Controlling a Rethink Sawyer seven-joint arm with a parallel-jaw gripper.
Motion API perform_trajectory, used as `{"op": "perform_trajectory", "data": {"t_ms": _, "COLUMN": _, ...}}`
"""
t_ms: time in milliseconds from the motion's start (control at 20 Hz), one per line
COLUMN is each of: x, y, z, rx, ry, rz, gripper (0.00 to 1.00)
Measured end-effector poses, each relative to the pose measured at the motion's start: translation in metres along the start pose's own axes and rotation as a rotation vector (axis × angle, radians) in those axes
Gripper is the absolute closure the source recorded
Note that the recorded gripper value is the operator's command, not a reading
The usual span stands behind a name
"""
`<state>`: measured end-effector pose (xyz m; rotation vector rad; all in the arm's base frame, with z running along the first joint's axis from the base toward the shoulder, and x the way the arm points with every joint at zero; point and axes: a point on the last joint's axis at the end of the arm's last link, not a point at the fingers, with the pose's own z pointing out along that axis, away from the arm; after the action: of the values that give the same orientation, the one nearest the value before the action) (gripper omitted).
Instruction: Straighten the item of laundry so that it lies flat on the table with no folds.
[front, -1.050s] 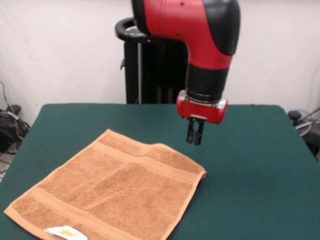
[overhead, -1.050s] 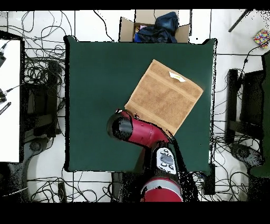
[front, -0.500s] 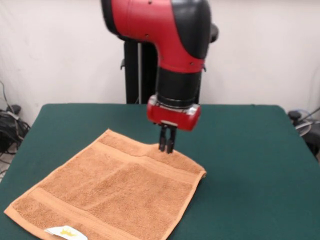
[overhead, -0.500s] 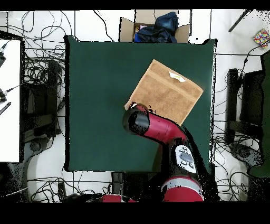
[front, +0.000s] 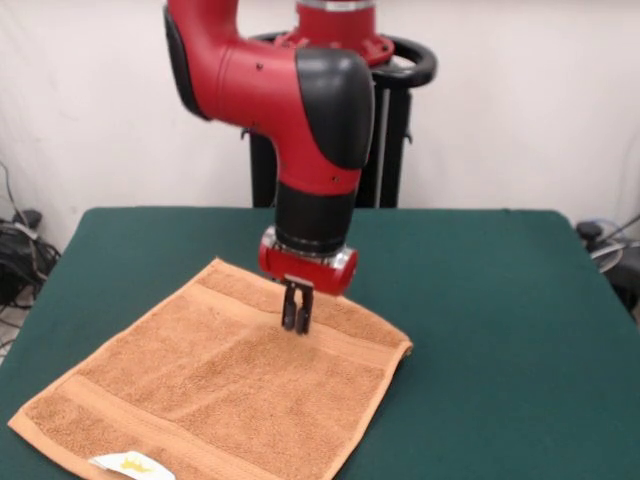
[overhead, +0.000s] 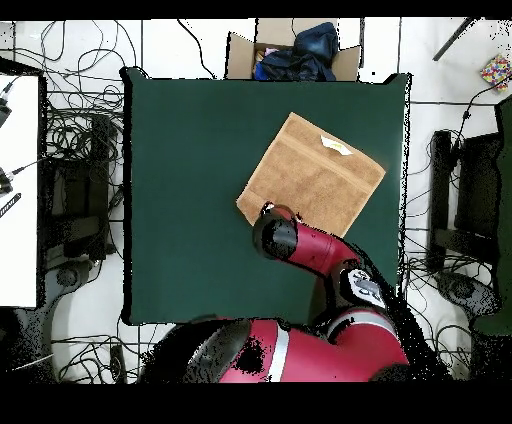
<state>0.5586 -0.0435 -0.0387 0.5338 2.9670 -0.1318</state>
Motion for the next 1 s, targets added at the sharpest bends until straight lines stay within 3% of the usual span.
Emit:
{"op": "perform_trajectory", "data": {"t_ms": 200, "x": 0.008, "y": 0.001, "z": 0.019, "rx": -0.001, "ry": -0.015, "rz": -0.004, "gripper": 1.00}}
{"op": "perform_trajectory", "data": {"t_ms": 1000, "x": 0.011, "y": 0.003, "z": 0.018, "rx": 0.005, "ry": -0.036, "rz": -0.013, "gripper": 1.00}}
